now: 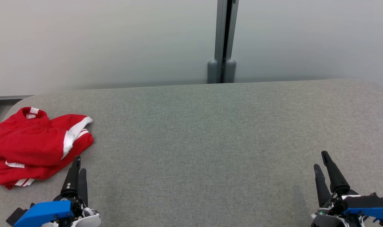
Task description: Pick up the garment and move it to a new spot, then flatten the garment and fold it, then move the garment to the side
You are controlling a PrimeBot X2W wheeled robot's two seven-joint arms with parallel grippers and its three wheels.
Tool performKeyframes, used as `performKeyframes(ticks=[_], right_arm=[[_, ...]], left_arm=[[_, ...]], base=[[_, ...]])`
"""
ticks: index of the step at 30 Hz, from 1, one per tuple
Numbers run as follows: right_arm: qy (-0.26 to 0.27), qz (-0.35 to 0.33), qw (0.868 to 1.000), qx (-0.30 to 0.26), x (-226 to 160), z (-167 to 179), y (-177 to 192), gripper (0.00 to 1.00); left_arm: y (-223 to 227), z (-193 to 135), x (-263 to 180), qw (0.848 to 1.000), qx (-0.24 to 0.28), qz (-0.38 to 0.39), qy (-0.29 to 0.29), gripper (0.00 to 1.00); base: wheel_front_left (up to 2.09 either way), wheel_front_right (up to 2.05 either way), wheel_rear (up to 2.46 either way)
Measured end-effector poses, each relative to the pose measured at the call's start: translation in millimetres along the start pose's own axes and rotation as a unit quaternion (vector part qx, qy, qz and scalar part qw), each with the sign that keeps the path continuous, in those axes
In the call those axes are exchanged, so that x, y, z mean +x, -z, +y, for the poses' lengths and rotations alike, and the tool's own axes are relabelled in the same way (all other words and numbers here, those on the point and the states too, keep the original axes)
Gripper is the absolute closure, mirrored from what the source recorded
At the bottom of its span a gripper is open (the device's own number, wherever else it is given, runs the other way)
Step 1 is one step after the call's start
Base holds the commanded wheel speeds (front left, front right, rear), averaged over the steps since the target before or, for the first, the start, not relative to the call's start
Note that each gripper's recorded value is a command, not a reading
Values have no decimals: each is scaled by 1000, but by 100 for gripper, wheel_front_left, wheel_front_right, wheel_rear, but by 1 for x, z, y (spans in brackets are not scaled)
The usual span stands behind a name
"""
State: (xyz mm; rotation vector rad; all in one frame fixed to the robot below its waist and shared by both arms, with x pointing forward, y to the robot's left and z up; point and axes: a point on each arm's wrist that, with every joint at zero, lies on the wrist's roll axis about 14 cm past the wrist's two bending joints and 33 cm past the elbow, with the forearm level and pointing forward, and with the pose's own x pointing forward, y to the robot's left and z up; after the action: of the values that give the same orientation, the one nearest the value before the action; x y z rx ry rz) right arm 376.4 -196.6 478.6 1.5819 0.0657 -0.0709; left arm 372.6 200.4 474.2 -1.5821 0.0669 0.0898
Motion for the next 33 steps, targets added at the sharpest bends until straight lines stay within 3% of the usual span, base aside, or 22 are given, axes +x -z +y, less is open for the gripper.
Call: performKeyframes(ticks=[5,17,33], right_arm=[[-1,-3,1000,-14,1,1,2,0],[-13,1,994,-109,4,9,13,0],[-42,3,966,-254,6,25,25,0]], left_arm=[[-2,-4,1,1000,13,-10,6,0],[-9,-14,2,993,116,-32,16,0],[-4,-31,4,957,285,-42,30,0]], base=[[0,0,0],[0,0,0],[0,0,0]])
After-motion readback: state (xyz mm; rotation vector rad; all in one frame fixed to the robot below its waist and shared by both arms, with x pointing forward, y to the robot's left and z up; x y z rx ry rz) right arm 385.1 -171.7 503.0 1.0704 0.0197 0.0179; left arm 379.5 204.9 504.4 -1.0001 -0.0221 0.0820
